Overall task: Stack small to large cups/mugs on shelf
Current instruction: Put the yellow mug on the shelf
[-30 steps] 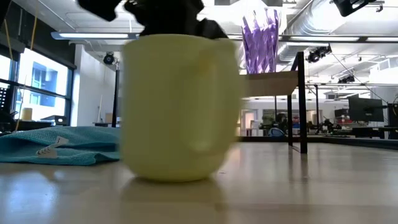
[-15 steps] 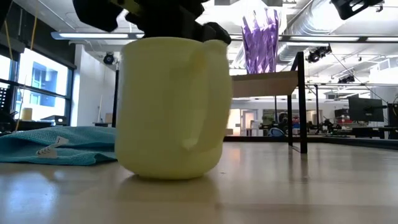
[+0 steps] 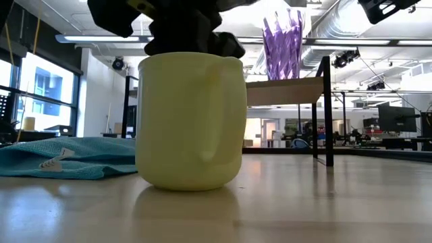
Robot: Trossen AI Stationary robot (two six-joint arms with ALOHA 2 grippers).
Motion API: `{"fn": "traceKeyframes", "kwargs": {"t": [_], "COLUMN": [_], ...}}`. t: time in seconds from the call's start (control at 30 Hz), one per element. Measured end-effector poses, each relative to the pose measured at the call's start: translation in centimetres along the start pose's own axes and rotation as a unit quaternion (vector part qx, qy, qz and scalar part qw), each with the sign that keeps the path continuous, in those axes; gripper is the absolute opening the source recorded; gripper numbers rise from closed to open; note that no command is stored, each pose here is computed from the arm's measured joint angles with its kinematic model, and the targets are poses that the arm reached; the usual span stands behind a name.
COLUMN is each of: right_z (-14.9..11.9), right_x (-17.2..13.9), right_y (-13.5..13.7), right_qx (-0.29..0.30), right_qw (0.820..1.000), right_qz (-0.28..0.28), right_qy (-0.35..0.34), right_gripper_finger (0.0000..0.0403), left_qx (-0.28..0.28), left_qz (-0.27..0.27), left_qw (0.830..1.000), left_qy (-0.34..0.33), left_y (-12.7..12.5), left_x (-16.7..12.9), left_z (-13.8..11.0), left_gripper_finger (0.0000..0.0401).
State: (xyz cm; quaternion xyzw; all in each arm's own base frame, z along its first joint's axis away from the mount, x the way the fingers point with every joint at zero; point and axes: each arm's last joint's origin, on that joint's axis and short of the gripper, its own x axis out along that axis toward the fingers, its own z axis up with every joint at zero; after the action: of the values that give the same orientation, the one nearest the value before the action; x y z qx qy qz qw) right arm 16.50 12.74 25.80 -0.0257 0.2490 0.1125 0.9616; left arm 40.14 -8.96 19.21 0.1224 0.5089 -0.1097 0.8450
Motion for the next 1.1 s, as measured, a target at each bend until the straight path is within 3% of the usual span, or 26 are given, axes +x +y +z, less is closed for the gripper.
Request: {"fn": "traceKeyframes", "kwargs": {"t": [0.37, 0.73, 1.1], "right_z": [0.0, 0.0, -0.4], "right_x": [0.0, 0.0, 0.2], "right_y": [0.0, 0.0, 0.0], "right_qx": [-0.009, -0.001, 0.002], "right_qw": [1.0, 1.0, 1.0], "right_qz": [-0.001, -0.001, 0.001], "right_qy": [0.0, 0.0, -0.006], "right_gripper_finger": [0.0067, 0.0067, 0.0067], "left_qx": [-0.12, -0.213, -0.284], "left_qz": [0.041, 0.041, 0.049], "left_qw": [0.99, 0.974, 0.95], "left_qy": [0.066, 0.07, 0.121], "left_y": [0.1, 0.4, 0.3], "left_x": [-0.2, -3.2, -3.7], "left_z": [-1.2, 0.9, 0.0], "left_gripper_finger": [0.0157, 0.0159, 0.0159]}}
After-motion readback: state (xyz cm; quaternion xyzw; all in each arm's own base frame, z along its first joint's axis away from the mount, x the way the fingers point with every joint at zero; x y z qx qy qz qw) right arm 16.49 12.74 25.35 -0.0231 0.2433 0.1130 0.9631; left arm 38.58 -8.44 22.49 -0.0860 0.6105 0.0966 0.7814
